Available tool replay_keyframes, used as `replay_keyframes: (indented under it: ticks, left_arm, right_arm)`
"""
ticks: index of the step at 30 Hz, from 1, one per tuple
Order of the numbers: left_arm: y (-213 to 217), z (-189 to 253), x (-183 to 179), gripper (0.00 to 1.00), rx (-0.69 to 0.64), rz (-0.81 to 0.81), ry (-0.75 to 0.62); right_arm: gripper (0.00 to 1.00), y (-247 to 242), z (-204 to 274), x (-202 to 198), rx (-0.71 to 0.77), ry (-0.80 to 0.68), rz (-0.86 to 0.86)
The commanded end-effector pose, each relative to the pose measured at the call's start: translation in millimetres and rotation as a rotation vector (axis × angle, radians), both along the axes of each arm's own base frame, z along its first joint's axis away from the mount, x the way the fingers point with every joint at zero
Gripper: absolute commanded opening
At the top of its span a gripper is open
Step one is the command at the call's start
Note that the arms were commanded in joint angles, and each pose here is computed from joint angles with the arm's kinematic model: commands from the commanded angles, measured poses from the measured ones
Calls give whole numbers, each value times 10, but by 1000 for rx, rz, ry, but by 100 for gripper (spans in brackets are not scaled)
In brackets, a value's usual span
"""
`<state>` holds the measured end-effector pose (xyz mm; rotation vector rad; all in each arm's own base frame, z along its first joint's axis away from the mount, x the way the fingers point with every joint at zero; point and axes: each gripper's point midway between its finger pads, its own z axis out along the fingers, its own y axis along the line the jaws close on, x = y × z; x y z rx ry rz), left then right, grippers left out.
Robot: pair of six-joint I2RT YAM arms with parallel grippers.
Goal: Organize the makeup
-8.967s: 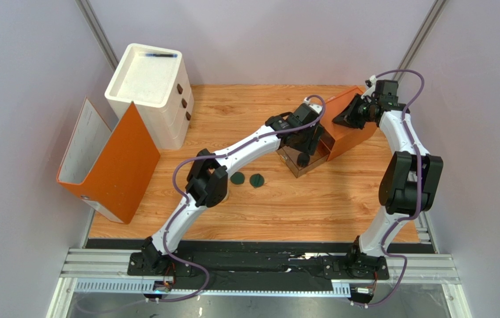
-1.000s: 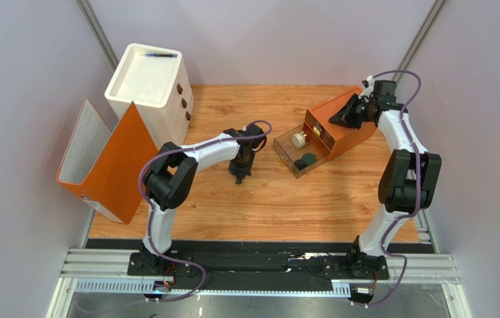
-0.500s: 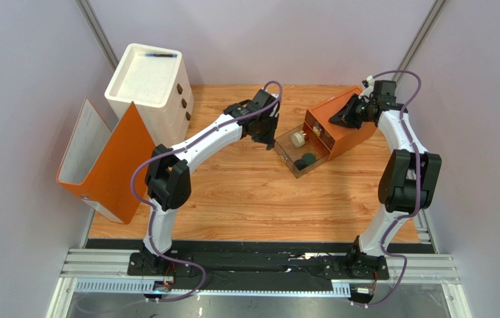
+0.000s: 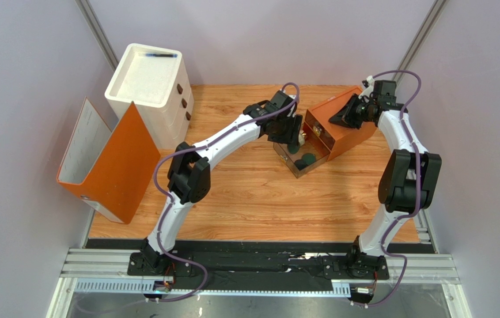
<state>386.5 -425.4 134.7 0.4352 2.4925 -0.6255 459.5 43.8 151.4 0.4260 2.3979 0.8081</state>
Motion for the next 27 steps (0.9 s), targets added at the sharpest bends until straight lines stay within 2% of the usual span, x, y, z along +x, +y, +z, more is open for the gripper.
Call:
replay_keyframes:
  ticks: [1, 6, 8, 9, 10, 11, 12, 14, 15, 18, 22, 24, 25, 27]
  left_arm:
    - [-125, 355, 64, 66, -93, -9, -58]
    - [7, 360, 51, 67, -68, 13, -86]
    - [125, 337, 26, 60, -67, 38, -79]
    - [218, 151, -41, 25, -43, 46, -41]
    - [276, 246, -13, 6, -72, 63, -55]
    - [333, 219, -24, 0, -80, 93, -36]
    - [454, 28, -88, 0, -50, 115, 1]
    - [595, -6, -95, 0, -55, 165, 18]
    - [692, -158, -144, 0, -28, 186, 45]
    - [705, -275, -183, 0, -59, 195, 95]
    - [509, -498, -209, 0, -97, 170, 186]
    - [335, -475, -187, 0, -158, 150, 226]
    - [265, -626, -203, 0, -156, 155, 272]
    - [56, -568, -194, 0, -192, 137, 290]
  right_arm:
    - [6, -143, -1109, -806, -138, 462, -12]
    - [6, -142, -1109, -810, -138, 464, -12]
    - [6, -140, -1112, -811, -137, 463, -10]
    - [6, -137, -1110, -814, -135, 465, -10]
    - [6, -139, -1112, -814, -136, 465, -11]
    - [6, -139, -1112, -814, -136, 465, -11]
    - [6, -137, -1110, -814, -135, 465, -10]
    - [6, -136, -1109, -818, -135, 465, -10]
    - [6, -135, -1107, -811, -134, 462, -10]
    - [6, -131, -1121, -818, -132, 466, -9]
    - [6, -133, -1121, -814, -132, 466, -12]
    - [6, -131, -1120, -810, -131, 464, -12]
    - [6, -132, -1120, -811, -132, 463, -11]
    - [6, -128, -1124, -811, -129, 466, -12]
